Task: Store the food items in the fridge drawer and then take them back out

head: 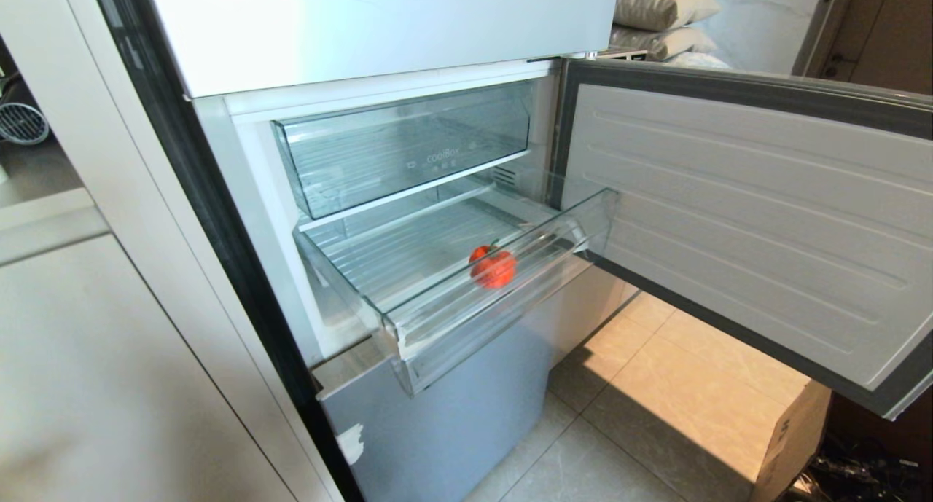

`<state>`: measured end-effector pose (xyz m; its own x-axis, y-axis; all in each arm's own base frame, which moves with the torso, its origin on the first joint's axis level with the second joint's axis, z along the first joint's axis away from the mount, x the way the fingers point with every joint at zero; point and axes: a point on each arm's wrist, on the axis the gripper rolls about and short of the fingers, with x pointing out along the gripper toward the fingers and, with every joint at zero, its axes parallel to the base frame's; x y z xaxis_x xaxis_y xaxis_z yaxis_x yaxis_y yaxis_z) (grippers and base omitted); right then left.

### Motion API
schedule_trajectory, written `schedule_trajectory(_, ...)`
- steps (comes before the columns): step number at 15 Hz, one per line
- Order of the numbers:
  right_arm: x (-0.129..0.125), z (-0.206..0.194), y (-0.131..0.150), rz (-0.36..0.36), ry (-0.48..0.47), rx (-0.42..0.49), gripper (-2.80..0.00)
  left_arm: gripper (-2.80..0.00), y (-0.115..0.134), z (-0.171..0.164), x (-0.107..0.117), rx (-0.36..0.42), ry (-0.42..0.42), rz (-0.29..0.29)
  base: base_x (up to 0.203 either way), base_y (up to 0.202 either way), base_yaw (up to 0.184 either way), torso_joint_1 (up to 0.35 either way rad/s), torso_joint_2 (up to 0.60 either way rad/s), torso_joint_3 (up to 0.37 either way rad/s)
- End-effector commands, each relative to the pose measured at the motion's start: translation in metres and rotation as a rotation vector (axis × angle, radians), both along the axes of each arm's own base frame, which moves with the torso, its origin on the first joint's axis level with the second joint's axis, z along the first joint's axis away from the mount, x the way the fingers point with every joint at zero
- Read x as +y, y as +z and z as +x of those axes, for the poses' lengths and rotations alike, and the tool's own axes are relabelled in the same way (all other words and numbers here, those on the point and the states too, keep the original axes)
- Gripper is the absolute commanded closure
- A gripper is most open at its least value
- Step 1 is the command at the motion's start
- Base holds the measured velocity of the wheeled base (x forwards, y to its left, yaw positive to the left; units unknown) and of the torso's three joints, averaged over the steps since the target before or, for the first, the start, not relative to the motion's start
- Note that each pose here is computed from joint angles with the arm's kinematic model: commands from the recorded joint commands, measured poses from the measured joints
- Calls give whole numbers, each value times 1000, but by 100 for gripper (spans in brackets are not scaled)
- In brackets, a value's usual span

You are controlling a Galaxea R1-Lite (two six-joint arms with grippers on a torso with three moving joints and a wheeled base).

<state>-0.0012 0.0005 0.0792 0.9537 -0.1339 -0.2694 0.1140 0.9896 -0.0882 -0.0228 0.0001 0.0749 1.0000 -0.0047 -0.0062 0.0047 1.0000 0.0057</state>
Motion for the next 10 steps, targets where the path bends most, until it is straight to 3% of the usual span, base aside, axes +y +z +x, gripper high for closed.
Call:
schedule_trajectory(1, 0, 1, 0, 2, 10, 10, 0, 0, 0, 0, 0, 0, 0, 0, 0, 0, 0, 0, 0, 0)
schedule_trajectory(7, -1, -3, 0, 50, 165, -45, 0, 0, 0, 0, 0, 0, 0, 0, 0, 0, 0, 0, 0, 0)
schedule_trajectory(10, -1, -8, 0, 46, 158, -107, 0, 0, 0, 0, 0, 0, 0, 0, 0, 0, 0, 0, 0, 0)
